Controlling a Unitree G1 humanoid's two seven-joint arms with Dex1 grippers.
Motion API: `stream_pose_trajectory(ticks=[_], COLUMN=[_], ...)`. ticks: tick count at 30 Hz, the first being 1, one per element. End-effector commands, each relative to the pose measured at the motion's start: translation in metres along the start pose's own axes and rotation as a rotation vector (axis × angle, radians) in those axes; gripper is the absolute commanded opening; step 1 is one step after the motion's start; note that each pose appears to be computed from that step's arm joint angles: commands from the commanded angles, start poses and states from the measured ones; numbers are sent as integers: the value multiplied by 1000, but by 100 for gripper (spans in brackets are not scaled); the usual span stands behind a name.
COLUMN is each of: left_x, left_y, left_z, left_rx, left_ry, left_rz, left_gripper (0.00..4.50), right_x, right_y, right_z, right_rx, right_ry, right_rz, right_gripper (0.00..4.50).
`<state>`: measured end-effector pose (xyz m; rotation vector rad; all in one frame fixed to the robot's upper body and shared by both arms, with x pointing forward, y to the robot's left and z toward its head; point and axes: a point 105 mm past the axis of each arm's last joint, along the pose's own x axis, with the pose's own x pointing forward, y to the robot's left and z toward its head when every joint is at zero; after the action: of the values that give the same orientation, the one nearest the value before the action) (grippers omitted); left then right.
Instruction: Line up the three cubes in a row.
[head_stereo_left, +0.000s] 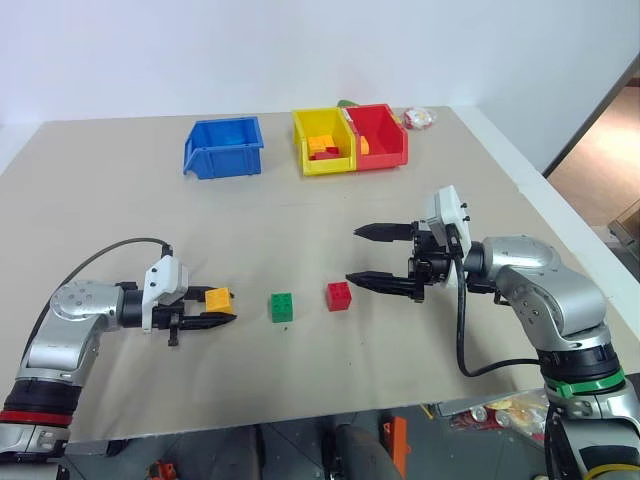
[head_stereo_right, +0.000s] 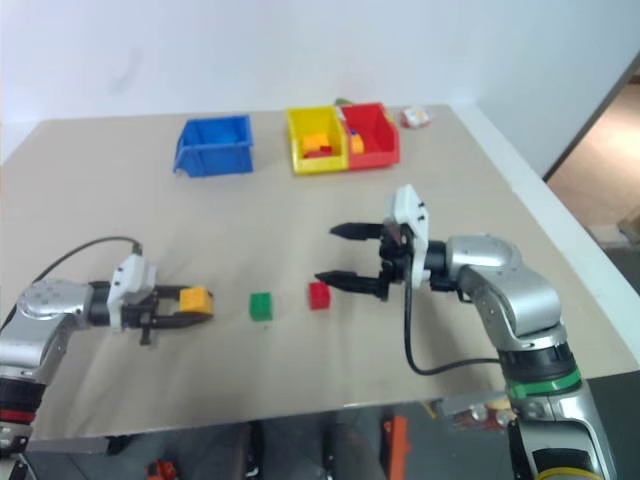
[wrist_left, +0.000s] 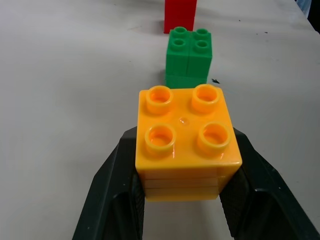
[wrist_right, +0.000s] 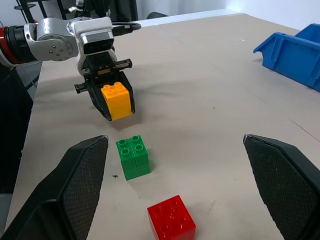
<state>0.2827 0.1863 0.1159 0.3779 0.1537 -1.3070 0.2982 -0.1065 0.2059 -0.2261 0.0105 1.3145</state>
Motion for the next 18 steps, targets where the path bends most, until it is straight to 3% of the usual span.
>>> stream_pose_trajectory(ticks=[1,18], left_x=[-4,4], left_y=[-1,-2], left_z=[-3,-19], left_rx=[20,18], left_ry=[24,55], left_rz=[-14,-33], left_gripper=[136,136], right_x=[-2,-2], right_y=[1,2], right_z=[8,7], right_rx=[-42,-36], right_ry=[-7,-2], right_rz=[2,1], right_gripper=[450,450])
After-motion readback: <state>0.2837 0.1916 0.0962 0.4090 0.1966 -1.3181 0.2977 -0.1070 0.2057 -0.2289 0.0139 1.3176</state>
